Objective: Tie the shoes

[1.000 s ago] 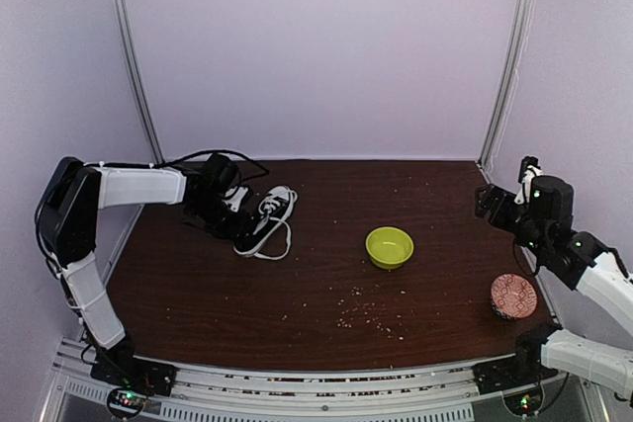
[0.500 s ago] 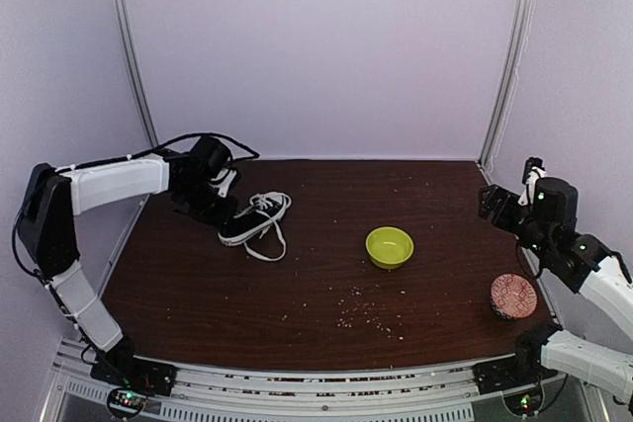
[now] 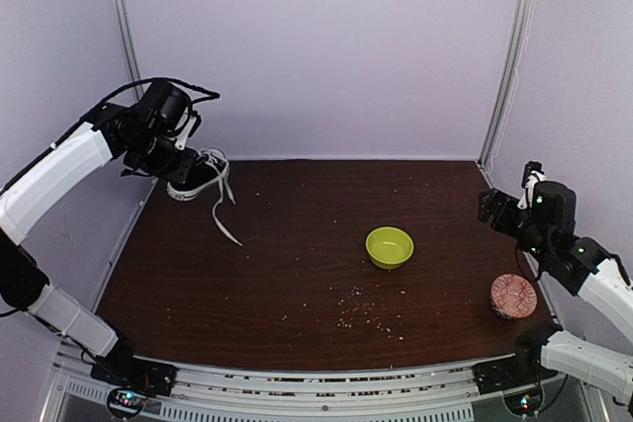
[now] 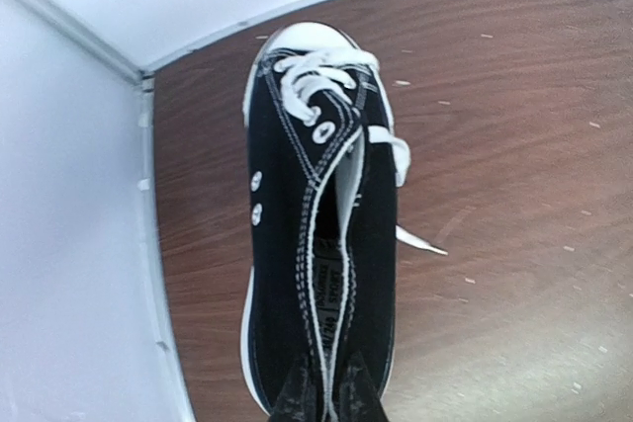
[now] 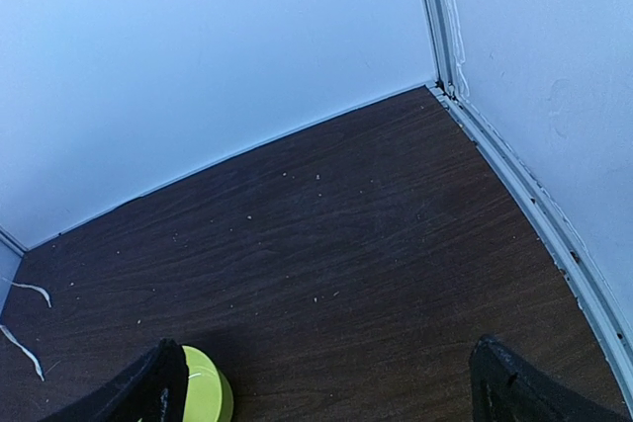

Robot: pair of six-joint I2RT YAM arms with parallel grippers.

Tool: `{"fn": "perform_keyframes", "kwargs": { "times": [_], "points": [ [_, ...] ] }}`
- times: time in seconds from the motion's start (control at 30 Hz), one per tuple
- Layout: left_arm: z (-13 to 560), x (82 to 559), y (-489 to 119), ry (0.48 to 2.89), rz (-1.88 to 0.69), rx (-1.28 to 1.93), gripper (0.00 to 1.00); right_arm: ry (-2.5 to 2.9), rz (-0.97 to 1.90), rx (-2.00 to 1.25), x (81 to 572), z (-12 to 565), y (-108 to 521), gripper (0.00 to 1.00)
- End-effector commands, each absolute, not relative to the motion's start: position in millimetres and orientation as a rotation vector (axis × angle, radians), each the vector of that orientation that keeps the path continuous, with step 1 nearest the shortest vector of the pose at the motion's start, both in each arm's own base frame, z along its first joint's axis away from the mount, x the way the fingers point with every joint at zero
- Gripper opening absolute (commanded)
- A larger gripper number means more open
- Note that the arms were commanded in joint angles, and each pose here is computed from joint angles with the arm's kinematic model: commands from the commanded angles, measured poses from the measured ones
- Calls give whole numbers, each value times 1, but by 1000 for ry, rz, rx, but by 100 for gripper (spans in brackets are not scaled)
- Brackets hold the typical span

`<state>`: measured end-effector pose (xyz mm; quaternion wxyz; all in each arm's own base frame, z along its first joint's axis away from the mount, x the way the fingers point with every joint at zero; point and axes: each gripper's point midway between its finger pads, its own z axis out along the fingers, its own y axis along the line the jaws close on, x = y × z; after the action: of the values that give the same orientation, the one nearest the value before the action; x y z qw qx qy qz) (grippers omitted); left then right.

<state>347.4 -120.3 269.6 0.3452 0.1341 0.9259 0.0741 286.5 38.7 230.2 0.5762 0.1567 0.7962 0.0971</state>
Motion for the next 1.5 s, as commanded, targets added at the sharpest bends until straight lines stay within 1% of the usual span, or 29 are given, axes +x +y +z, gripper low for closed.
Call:
{"fn": "perform_keyframes", "kwargs": {
  "times": [0.0,0.1,0.27,0.37,0.47,0.5,0.6,0.73,0.83,0.97,1.1,1.13,1.23,1.27,1.33,1.37,1.4,1.47],
  "points": [
    [312,344,-179,2260,-198,429,0,1860,229,384,288,229,38,99],
    [337,343,-204,2189,-337,449,0,1864,220,381,287,230,37,99],
    [380,339,-222,2078,-373,431,0,1859,220,387,284,231,35,99],
    [381,338,-218,2046,-372,314,0,1860,230,394,283,229,35,99],
    [339,333,-209,2087,-369,168,0,1867,234,398,283,227,36,99],
    [306,329,-206,2133,-345,128,0,1868,235,397,282,227,36,100],
    [245,315,-201,2208,-351,-5,0,1873,236,389,282,226,37,99],
    [186,290,-214,2300,-332,-25,0,1879,242,375,283,225,39,100],
    [163,274,-226,2364,-283,24,0,1883,256,372,285,223,42,99],
    [150,250,-244,2438,-252,81,0,1902,309,346,287,221,52,100],
    [129,219,-263,2538,-317,95,0,1933,422,251,287,217,76,99],
    [123,209,-271,2567,-358,110,3,1942,458,236,287,214,82,99],
    [116,182,-297,2617,-488,163,20,1961,546,219,285,207,100,100],
    [117,175,-307,2621,-534,184,30,1964,568,215,284,207,106,100],
    [127,164,-324,2606,-624,227,54,1972,601,197,280,206,118,100],
    [133,161,-329,2590,-645,243,65,1977,620,179,278,206,125,100],
    [140,159,-331,2568,-652,258,73,1984,642,152,275,208,134,100],
    [152,163,-327,2524,-629,257,81,2006,661,117,271,209,147,100]
  ]
}}
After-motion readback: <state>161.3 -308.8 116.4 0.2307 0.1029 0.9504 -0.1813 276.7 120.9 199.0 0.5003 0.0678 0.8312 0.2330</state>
